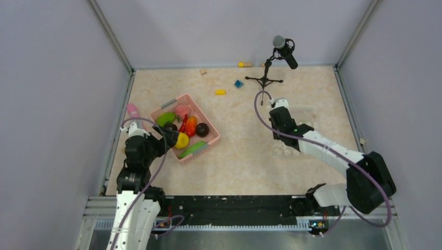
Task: Place the food in the zip-top bag and seal the zipper
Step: Pick up the zipper food storage bag at the center of the board, then open the zipper of the food storage bag at the center of the board.
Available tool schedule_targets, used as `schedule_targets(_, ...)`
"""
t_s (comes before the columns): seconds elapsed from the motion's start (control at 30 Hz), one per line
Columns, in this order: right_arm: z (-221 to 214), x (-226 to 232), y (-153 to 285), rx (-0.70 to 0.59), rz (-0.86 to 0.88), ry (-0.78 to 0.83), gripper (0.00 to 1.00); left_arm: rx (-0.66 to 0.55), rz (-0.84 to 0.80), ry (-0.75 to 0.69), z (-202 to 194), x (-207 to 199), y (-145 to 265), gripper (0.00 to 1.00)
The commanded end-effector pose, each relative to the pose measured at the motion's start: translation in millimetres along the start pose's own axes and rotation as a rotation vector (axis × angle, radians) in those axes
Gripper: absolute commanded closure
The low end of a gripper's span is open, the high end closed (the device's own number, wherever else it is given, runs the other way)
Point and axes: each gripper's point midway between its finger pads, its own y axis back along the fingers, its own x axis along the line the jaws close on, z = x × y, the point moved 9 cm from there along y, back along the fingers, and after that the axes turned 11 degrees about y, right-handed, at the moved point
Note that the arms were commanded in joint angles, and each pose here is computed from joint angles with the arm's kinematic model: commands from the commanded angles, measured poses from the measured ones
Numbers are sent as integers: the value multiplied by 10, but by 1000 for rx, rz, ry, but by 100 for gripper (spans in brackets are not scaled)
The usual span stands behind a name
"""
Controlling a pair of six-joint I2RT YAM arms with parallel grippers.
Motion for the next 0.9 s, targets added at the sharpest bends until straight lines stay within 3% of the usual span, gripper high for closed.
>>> schedule_targets(0.0, 190, 334, 425, -291, 358, 103, 100, 71, -175, -9, -59, -134, -49, 2)
schedule_targets(0.23, -18, 618, 834, -651, 784, 206, 100, 261, -377, 35, -204, -280, -142, 2)
schedule_targets(0.4, -192, 717, 1030, -865, 973, 327, 100, 355, -423, 50, -332, -367, -220, 2)
schedule_targets(0.63, -322, 782, 1152, -990, 1093, 435, 100, 464, -421, -40, -677, -678, -374, 2)
schedule_targets(0.87, -473, 788, 1279, -1105, 1182, 533, 100, 580, -412, -37, -855, -830, -526, 3)
